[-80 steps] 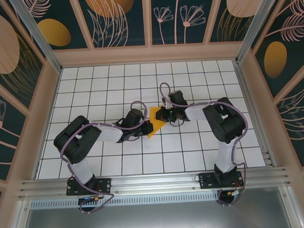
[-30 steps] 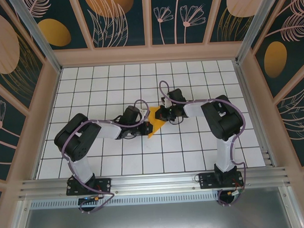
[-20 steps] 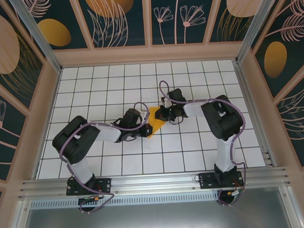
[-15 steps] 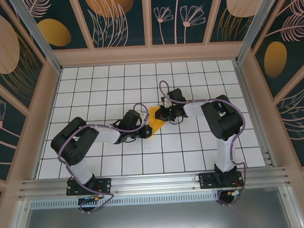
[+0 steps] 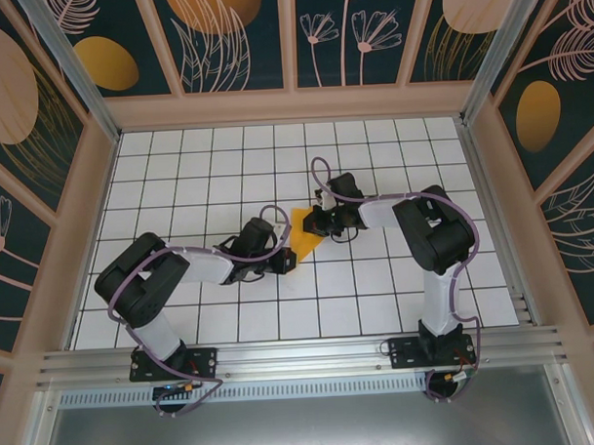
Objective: Fold a paper plane with a square sheet of paper (pick it up from the middle)
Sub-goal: Fourth fold the wing at the center of the table.
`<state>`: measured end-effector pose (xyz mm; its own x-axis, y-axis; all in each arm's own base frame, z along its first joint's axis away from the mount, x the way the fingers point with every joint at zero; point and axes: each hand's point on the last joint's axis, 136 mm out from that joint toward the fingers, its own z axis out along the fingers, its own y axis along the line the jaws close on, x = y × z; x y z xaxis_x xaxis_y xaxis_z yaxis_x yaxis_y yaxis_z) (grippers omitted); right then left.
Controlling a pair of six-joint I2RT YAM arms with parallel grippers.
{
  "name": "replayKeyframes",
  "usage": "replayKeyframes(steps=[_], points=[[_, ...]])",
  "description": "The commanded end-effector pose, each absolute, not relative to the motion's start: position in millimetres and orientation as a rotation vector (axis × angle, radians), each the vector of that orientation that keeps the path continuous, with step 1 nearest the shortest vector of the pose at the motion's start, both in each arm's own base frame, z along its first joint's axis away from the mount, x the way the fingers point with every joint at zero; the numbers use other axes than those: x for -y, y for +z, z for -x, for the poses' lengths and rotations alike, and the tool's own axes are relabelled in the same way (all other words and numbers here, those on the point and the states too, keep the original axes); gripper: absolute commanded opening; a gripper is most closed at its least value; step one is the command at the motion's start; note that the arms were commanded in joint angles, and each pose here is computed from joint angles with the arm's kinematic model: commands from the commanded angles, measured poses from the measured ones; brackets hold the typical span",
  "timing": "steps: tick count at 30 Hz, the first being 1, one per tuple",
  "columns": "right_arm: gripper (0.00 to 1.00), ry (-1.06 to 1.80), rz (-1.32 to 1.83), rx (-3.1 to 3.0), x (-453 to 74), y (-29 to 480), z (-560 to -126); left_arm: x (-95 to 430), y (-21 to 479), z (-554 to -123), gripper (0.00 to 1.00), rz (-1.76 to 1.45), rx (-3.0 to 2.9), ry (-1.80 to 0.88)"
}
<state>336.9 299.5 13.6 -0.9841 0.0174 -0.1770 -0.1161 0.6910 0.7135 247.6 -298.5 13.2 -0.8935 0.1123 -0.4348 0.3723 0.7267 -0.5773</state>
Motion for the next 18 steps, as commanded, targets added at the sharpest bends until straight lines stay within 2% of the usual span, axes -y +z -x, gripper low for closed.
replayKeyframes(steps=[1, 18], points=[[0.03, 0.773, -0.081, -2.987, -246.4, -70.7, -309.8, 260.1, -39.3, -172.2, 0.0, -0.378, -2.928, -0.861], [0.03, 0.775, -0.084, -2.985, -245.4, -70.4, -309.6, 247.5, -32.8, -167.1, 0.0, -0.301, -2.928, -0.802]])
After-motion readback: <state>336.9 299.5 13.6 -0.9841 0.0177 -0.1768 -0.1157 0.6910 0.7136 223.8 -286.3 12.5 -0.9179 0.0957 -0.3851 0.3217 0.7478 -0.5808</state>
